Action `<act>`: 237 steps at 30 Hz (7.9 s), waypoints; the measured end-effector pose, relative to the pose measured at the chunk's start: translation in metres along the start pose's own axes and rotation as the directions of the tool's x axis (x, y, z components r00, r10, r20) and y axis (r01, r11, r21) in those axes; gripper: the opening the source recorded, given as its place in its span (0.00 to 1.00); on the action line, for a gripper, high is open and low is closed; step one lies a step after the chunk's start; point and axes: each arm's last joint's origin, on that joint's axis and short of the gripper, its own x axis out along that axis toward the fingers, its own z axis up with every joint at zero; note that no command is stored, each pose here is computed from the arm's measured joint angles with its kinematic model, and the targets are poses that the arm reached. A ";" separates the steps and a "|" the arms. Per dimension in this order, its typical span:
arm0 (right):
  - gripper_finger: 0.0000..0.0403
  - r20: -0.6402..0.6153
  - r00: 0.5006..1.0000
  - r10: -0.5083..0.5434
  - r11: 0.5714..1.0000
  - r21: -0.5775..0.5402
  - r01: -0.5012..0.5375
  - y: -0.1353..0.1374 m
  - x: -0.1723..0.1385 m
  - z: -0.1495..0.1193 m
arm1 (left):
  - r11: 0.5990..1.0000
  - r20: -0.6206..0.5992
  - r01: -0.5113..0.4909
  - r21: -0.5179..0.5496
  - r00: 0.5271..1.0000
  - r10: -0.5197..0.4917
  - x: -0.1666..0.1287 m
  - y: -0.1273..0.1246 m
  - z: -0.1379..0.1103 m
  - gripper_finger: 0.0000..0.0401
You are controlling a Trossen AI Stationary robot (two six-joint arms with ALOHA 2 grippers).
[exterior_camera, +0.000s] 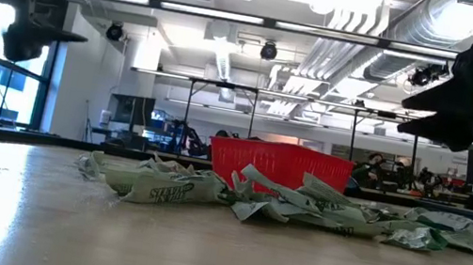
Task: Pick and place items into bin
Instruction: Put the white stevia packet into the red bin
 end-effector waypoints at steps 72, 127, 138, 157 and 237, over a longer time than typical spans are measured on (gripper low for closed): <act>0.83 -0.909 0.293 -0.298 0.921 -0.354 -0.161 0.007 0.147 0.028 | 0.974 -0.012 -0.224 -0.022 0.975 0.224 -0.002 0.018 -0.007 0.93; 0.22 -0.867 0.499 -0.015 0.962 -0.148 -0.229 0.109 0.221 0.079 | 0.952 0.028 -0.307 -0.008 0.951 0.307 -0.003 0.024 -0.007 0.93; 0.55 -0.737 0.579 -0.349 0.846 -0.513 -0.143 0.138 0.185 0.089 | 0.943 0.080 -0.332 0.006 0.941 0.330 -0.003 0.025 -0.006 0.93; 0.57 -0.708 0.471 -0.527 0.824 -0.561 0.079 0.158 0.105 0.101 | 0.933 -0.421 0.322 0.161 0.877 -0.230 0.042 -0.018 -0.003 0.93; 0.49 -0.617 0.570 -0.542 0.839 -0.361 0.407 0.061 -0.016 0.055 | 0.476 -0.419 0.162 0.864 0.756 0.502 0.297 -0.074 0.061 0.07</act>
